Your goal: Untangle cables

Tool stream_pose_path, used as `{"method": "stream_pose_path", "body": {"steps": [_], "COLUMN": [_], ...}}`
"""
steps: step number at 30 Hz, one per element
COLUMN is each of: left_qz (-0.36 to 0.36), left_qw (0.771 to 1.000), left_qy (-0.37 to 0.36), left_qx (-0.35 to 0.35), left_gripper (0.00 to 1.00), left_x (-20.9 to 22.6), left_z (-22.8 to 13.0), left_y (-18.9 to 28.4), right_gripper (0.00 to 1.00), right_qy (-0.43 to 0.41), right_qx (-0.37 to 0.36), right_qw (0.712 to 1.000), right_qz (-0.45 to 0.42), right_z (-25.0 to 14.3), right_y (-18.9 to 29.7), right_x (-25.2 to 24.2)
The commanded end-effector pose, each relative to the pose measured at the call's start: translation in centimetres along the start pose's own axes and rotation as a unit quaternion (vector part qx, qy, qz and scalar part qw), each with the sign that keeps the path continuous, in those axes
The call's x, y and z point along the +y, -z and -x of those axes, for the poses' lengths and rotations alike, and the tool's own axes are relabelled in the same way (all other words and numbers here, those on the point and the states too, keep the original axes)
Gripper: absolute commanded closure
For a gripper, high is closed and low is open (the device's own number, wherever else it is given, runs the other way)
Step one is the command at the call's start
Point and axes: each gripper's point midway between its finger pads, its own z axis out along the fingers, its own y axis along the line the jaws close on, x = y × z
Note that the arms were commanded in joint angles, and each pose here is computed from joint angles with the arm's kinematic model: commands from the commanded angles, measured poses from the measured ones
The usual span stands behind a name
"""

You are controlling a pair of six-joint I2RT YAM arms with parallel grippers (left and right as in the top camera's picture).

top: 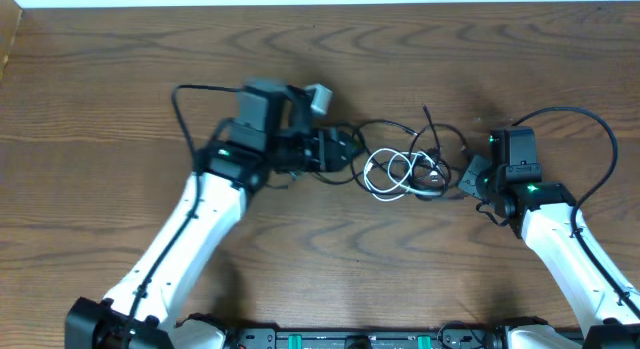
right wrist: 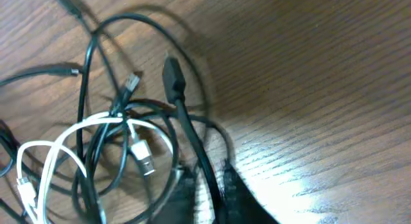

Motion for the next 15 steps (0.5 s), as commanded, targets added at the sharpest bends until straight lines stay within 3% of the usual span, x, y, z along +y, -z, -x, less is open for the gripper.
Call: {"method": "stream_pose_path", "body": {"steps": [1,3,7,8,11,15], "left_qz": [0.126,0.181,0.179,0.174,0.175,0.191], "left_qw": [0.991,0.981,0.966,0.955,0.925,0.871], "left_qy": [-0.025,0.006,0.169,0.229,0.328,0.449], "left_qx": [-0.034,-0.064,-0.078,-0.074,-0.072,-0.067], "left_gripper": [0.36,0.36,0.35,0.35,0.15,0.15], "left_x": [2.0,2.8,2.5,2.3,2.5,3.3], "left_z": [0.0,0.0,-1.4,-2.1,-3.4,-5.6], "left_y": [-1.9,-2.3,-3.9,-4.6,-6.0,-8.4], "right_gripper": [0.82,0.78,0.70,0.69,0.66,0.62], "right_qy": [0.002,0.002,0.003,0.003,0.003,0.002], "right_qx": [0.003,0.003,0.006,0.006,0.006,0.006], "right_qw": [1.000,1.000,1.000,1.000,1.000,1.000], "right_qz": [-0.001,-0.001,-0.003,-0.003,-0.003,-0.003], "right_z": [-0.1,-0.1,-0.3,-0.3,-0.3,-0.3], "right_y": [-0.1,-0.1,-0.1,-0.1,-0.1,-0.1], "right_x": [-0.2,-0.2,-0.3,-0.3,-0.3,-0.3]}}
